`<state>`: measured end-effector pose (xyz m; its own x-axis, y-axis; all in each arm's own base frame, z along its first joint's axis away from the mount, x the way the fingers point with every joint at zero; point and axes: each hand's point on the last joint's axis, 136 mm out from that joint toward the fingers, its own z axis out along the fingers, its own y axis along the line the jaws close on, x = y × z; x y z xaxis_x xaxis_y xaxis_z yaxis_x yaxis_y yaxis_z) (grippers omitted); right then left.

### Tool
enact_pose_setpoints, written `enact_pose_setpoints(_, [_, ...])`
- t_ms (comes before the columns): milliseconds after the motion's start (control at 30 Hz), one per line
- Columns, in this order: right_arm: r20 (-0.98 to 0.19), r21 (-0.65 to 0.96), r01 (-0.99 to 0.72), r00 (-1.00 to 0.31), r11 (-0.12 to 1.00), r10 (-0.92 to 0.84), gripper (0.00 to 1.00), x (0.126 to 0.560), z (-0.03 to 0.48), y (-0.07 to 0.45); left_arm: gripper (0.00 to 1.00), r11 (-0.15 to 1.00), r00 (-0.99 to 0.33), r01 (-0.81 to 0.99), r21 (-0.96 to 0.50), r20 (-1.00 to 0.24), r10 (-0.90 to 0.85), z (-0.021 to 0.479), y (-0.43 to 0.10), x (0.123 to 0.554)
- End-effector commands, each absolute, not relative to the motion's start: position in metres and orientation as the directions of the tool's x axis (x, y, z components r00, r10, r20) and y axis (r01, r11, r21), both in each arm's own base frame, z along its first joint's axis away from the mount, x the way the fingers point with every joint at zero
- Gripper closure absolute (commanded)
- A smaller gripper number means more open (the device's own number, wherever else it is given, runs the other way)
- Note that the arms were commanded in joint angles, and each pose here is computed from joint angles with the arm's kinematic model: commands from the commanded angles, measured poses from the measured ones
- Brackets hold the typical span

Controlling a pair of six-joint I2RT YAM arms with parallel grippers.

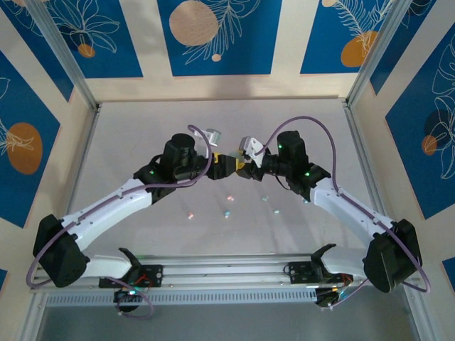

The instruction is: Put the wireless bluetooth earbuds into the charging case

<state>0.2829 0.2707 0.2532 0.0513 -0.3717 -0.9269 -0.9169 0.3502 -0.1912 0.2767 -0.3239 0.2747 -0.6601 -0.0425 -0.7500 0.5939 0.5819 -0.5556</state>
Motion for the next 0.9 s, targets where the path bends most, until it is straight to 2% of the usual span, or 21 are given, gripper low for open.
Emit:
enact_pose_setpoints(0, [-0.933,-0.228,-0.923,0.116,0.310,-0.341,0.72,0.272,0.267,0.274,0.44,0.570,-0.646,0.610,-0.550,-0.762,-0.045,0.288,-0.330,0.277])
enact_pose_setpoints(167, [-0.934,-0.232,-0.926,0.128,0.297,-0.333,0.72,0.268,0.269,0.274,0.48,0.583,-0.650,0.595,-0.553,-0.758,-0.055,0.287,-0.331,0.280])
enact_pose_setpoints(433, [-0.935,-0.257,-0.923,0.162,0.287,-0.317,0.70,0.262,0.275,0.274,0.61,0.589,-0.675,0.570,-0.573,-0.735,-0.062,0.282,-0.335,0.284])
enact_pose_setpoints(567, [-0.923,-0.289,-0.920,0.195,0.264,-0.331,0.68,0.257,0.274,0.275,0.68,0.585,-0.678,0.562,-0.584,-0.731,-0.078,0.283,-0.336,0.286])
enact_pose_setpoints(633, [-0.922,-0.298,-0.914,0.200,0.276,-0.332,0.67,0.258,0.275,0.275,0.76,0.585,-0.683,0.554,-0.593,-0.725,-0.089,0.283,-0.336,0.287])
enact_pose_setpoints(700, [-0.920,-0.316,-0.899,0.213,0.302,-0.330,0.64,0.261,0.278,0.272,0.88,0.596,-0.697,0.519,-0.612,-0.707,-0.120,0.282,-0.333,0.289])
enact_pose_setpoints(800, [-0.918,-0.349,-0.869,0.241,0.351,-0.315,0.57,0.265,0.285,0.267,0.91,0.570,-0.708,0.491,-0.659,-0.683,-0.179,0.288,-0.331,0.288])
enact_pose_setpoints(867, [-0.918,-0.365,-0.848,0.258,0.385,-0.301,0.48,0.268,0.288,0.262,0.94,0.524,-0.711,0.478,-0.705,-0.660,-0.240,0.298,-0.330,0.287])
